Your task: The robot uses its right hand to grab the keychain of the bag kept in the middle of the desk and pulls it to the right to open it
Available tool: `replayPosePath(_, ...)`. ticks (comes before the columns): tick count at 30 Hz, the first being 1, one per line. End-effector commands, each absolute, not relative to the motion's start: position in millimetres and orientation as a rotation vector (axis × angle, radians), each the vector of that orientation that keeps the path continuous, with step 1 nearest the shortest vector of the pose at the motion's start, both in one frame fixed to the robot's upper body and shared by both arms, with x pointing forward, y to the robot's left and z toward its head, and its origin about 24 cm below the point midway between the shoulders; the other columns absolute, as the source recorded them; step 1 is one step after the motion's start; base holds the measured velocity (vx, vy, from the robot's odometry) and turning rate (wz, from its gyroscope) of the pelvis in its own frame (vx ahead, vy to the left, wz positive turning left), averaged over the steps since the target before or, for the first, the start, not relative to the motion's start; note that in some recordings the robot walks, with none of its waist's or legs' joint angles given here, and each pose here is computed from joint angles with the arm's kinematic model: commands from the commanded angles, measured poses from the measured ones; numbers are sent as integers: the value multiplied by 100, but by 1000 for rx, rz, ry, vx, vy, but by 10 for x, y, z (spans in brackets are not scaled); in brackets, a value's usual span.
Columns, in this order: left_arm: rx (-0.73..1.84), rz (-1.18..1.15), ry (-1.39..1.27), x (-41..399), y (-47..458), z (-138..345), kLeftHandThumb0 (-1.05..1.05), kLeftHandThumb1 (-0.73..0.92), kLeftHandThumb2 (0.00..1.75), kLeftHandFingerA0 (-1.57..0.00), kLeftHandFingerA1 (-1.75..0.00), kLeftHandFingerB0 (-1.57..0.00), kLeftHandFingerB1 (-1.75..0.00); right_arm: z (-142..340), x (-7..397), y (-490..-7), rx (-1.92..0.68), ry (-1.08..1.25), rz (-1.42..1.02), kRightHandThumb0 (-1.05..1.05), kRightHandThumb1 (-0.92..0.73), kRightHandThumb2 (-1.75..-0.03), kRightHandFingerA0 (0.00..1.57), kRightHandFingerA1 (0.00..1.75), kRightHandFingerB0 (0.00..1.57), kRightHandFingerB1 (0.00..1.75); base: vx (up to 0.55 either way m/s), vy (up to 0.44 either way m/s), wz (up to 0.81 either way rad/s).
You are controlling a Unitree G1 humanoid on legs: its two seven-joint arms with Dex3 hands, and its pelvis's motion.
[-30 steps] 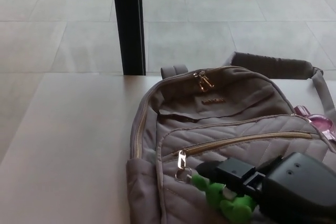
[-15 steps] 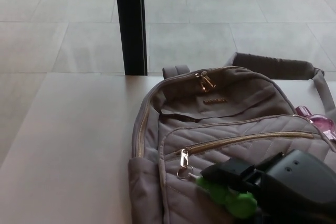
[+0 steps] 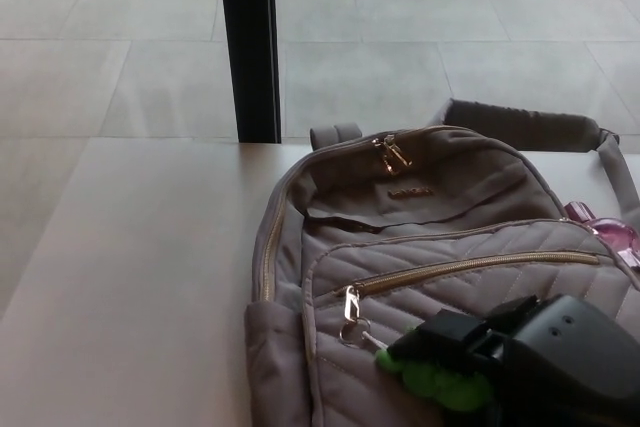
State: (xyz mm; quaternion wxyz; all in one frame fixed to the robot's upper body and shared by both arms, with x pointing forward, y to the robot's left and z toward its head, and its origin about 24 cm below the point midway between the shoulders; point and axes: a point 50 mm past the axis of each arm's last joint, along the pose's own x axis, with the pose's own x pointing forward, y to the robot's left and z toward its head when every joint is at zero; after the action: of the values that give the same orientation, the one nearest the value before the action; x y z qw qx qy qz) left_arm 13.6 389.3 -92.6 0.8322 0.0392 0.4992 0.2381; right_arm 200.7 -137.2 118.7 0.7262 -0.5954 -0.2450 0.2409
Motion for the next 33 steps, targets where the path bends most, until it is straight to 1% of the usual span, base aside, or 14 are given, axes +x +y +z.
replayPosePath(1,95,519,1045,126,3932,-892,-90,91,84,-56,-60,-48,-46,988,1989,-1471,-1280,-434,570,-29,-56,-118,93,175,68,167,0,0,0)
replayPosePath(2,76,528,1040,126,3932,-893,-86,92,78,-56,-61,-51,-46,988,1990,-1472,-1265,-439,566,-28,-55,-121,94,175,67,175,0,0,0)
replayPosePath(3,61,535,1038,126,3932,-895,-86,92,78,-56,-61,-51,-46,988,1991,-1472,-1250,-442,561,-28,-55,-121,94,175,67,175,0,0,0)
replayPosePath(4,81,527,1038,127,3932,-892,-85,92,82,-54,-59,-48,-46,1031,2006,-1462,-1257,-459,555,-30,-49,-131,99,175,67,173,0,0,0)
replayPosePath(6,94,515,1042,120,3932,-889,-89,92,87,-56,-60,-47,-46,1071,2026,-1460,-1275,-471,553,-30,-48,-132,98,175,68,171,0,0,0)
replayPosePath(8,104,515,1048,91,3921,-897,-88,91,86,-57,-59,-48,-46,1097,2041,-1462,-1279,-469,563,-30,-48,-131,98,175,67,171,0,0,0)
replayPosePath(9,99,523,1045,95,3924,-896,-86,92,82,-60,-63,-51,-47,1118,2066,-1461,-1277,-482,558,-34,-44,-140,104,175,74,169,0,0,0)
replayPosePath(18,78,539,1042,94,3930,-897,-89,92,83,-58,-64,-51,-48,1256,2184,-1441,-1274,-547,540,-33,-50,-131,98,175,70,169,0,0,0)
replayPosePath(22,77,534,1045,76,3924,-899,-88,92,84,-56,-63,-49,-48,1264,2196,-1403,-1265,-552,540,-35,-50,-133,102,175,70,171,0,0,0)
replayPosePath(25,68,543,1046,61,3924,-901,-91,91,86,-57,-65,-51,-49,1287,2213,-1365,-1297,-569,540,-35,-49,-133,101,175,72,166,0,0,0)
replayPosePath(26,70,545,1050,44,3924,-901,-89,91,88,-56,-65,-49,-48,1326,2256,-1344,-1304,-573,539,-34,-48,-126,101,175,76,155,0,0,0)
replayPosePath(29,64,552,1055,34,3924,-904,-86,92,84,-57,-63,-48,-46,1395,2324,-1337,-1315,-570,523,-34,-47,-126,103,175,76,158,0,0,0)
replayPosePath(31,77,546,1054,23,3920,-903,-90,92,89,-62,-67,-45,-47,1444,2367,-1332,-1322,-565,519,-33,-44,-135,106,175,77,162,0,0,0)
replayPosePath(33,84,534,1058,0,3919,-898,-89,91,87,-56,-62,-45,-46,1488,2416,-1334,-1337,-568,507,-31,-43,-133,106,175,76,163,0,0,0)
